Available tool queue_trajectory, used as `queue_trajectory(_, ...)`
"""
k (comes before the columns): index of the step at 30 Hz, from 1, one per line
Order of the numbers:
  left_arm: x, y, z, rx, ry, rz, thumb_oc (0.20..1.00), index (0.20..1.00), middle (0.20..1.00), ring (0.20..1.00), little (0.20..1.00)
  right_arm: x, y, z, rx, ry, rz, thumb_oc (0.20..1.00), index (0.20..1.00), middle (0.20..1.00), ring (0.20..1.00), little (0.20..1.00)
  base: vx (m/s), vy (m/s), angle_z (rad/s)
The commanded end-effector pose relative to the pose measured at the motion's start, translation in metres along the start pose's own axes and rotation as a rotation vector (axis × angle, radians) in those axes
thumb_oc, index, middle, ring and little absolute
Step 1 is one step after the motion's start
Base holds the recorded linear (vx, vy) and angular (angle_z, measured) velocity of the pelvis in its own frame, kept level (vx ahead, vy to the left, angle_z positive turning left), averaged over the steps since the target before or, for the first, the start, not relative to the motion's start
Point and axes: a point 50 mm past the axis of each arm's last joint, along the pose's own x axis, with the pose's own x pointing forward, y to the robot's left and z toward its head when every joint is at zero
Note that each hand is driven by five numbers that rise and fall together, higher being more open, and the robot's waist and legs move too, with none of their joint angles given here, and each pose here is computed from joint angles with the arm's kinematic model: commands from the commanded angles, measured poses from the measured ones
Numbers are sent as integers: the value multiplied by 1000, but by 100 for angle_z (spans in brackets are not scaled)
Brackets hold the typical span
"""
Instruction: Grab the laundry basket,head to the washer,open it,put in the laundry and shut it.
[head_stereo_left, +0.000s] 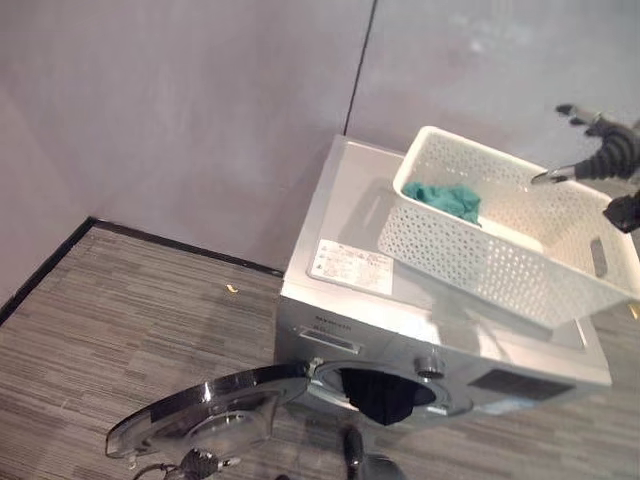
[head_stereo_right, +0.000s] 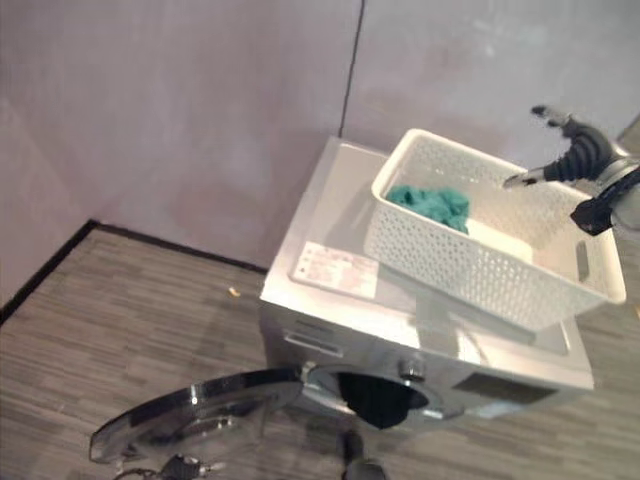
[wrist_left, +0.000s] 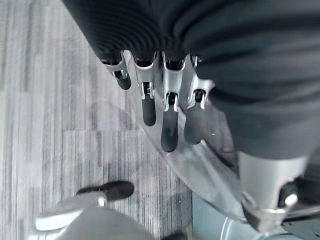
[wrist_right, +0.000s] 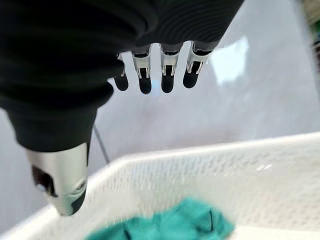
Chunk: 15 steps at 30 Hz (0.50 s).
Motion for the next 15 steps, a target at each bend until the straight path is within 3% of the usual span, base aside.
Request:
queue_trajectory(1, 0, -11, 3, -38, -19, -64, 1000, 1000, 1000, 1000, 1000, 0, -21, 3, -121, 70, 96, 1000, 1000, 1000, 1000, 1000, 97, -112, -7)
queue_trajectory(8, -2, -21, -7, -78, 13, -102, 1000, 1000, 1000, 1000, 1000, 9, 6, 10, -192, 63, 257, 1000, 1000, 1000, 1000, 1000, 47, -67, -15)
queue_trajectory(15, -5, -22, -21, -73, 57, -111, 1000, 1000, 1000, 1000, 1000, 2, 27, 19, -209, 0, 396, 1000, 1000, 1000, 1000, 1000, 17, -57, 20)
